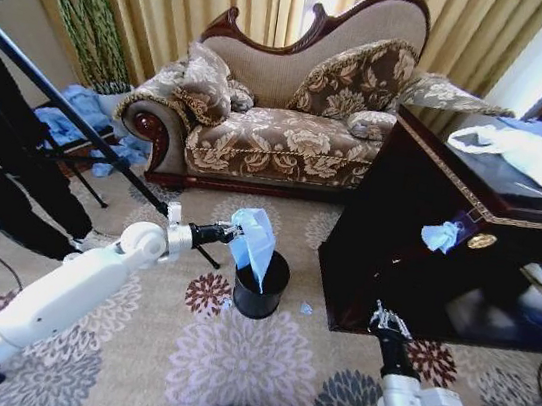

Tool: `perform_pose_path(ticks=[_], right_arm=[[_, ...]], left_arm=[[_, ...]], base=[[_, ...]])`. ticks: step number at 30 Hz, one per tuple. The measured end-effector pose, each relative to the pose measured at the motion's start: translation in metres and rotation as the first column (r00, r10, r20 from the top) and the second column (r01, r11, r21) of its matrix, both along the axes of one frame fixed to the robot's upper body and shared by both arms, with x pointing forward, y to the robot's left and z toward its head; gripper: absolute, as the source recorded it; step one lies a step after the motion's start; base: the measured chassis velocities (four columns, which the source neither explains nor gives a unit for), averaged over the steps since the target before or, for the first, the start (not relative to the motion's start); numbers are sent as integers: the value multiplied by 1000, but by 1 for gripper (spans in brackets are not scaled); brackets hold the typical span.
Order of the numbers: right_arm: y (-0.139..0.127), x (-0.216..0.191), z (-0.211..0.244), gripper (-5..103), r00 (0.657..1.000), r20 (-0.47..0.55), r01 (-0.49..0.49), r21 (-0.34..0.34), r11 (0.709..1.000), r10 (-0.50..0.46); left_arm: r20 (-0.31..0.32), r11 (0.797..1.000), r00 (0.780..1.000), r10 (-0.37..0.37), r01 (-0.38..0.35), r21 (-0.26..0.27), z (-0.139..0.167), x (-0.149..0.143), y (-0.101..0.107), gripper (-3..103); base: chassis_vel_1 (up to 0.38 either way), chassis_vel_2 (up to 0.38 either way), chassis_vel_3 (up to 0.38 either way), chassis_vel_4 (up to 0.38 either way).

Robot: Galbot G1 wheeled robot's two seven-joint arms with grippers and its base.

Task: Place a garbage bag over the trash bin.

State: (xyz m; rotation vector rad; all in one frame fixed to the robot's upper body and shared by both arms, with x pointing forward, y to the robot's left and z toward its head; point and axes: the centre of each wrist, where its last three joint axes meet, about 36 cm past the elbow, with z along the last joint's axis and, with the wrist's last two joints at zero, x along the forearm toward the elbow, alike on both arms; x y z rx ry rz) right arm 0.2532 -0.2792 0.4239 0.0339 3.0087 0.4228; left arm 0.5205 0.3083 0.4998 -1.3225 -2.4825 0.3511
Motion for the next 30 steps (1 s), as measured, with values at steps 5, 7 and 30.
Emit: perform_pose_path(ticks=[5,7,30], right_arm=[[1,-1,3,0,1000,2,-22,-1,1000,22],[4,0,10,0,997,-4,-72,13,997,73],[-1,84,31,0,841,-175,-533,-110,839,511]], left_arm=[[-26,1000,1000,5,-5,10,-16,1,-6,0],[-40,1000,999,-7,8,30,-28,1,-14,0],[-56,977,983,-173,178,117,-48,-6,-69,0]], base=[[0,0,0,0],[0,0,0,0],[0,0,0,0]])
